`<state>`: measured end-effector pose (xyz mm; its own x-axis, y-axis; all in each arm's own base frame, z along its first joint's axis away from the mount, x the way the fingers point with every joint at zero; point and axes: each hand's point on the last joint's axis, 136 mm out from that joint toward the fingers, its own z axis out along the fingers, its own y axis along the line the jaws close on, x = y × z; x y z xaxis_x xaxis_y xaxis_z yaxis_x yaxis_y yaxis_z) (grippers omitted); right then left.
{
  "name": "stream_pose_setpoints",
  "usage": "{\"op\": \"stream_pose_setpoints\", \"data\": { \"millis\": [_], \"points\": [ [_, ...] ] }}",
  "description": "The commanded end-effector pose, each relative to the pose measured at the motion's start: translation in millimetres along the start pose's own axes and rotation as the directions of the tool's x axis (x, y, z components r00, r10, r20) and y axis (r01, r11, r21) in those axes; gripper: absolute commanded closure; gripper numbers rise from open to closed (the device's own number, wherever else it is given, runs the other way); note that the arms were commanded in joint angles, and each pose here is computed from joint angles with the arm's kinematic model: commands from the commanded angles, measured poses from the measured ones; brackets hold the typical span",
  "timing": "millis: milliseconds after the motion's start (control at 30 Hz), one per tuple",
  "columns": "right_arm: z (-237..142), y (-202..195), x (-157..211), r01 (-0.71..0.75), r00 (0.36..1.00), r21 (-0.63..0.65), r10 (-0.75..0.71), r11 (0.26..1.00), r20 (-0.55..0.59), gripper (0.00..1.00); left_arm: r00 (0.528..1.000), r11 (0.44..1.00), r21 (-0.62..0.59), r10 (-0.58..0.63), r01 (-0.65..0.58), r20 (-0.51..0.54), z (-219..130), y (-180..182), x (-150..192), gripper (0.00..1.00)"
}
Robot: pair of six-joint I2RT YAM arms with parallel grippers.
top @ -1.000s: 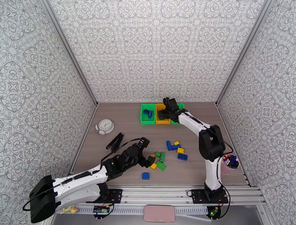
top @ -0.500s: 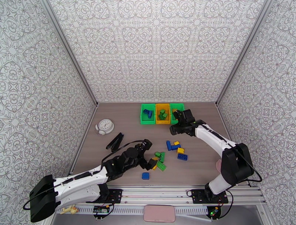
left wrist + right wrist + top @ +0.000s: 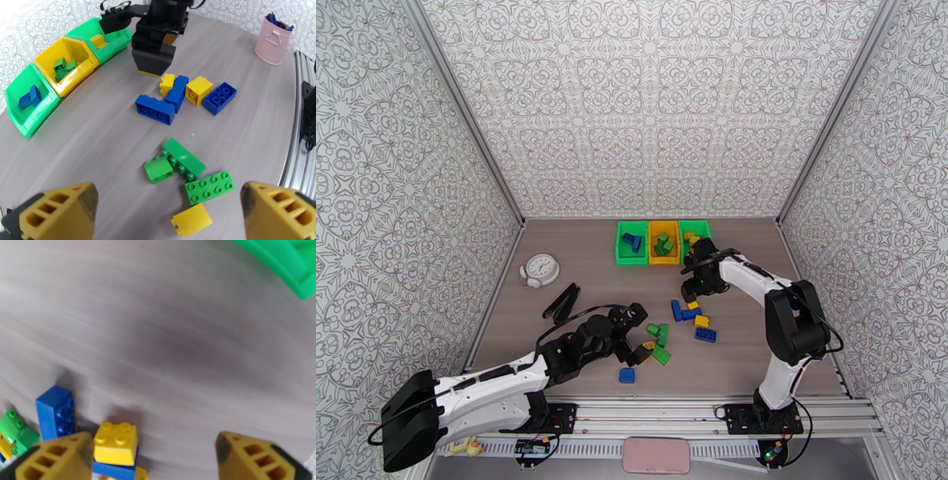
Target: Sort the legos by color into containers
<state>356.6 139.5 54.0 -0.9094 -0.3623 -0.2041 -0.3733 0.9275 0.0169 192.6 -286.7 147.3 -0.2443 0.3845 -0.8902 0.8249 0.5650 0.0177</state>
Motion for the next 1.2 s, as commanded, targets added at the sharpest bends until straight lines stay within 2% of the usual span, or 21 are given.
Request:
{"op": "stream_pose_setpoints", "data": {
  "millis": [0,333,700,1000,1167],
  "points": [
    [-0.4,12.2,2.8,0.001,0.999,-0.032,-0.002,0.999,-0.037,0.16,0.999,0.999,0.044,0.021,-0.023,0.032,1.8,-11.1,-11.5,0.00],
    [20.7,17.0,13.0,0.010,0.994,-0.033,-0.013,0.999,-0.113,0.23,1.000,0.999,0.045,0.024,-0.025,0.020,3.5,-13.2,-7.2,0.00],
    [26.5,17.7,17.8,-0.007,0.991,-0.036,0.002,0.999,-0.133,0.43,0.999,0.998,0.041,0.038,-0.039,0.018,6.3,-12.2,-11.3,0.00],
    [23.2,15.2,15.9,-0.027,0.994,-0.019,0.025,0.999,-0.110,0.61,0.999,0.999,0.040,0.032,-0.033,0.022,10.7,-12.2,-12.6,0.00],
    [11.3,10.9,6.4,-0.061,0.997,-0.002,0.061,0.998,-0.041,0.67,0.999,0.999,0.015,0.029,-0.030,0.044,13.7,-7.8,-20.2,0.00]
  ]
}}
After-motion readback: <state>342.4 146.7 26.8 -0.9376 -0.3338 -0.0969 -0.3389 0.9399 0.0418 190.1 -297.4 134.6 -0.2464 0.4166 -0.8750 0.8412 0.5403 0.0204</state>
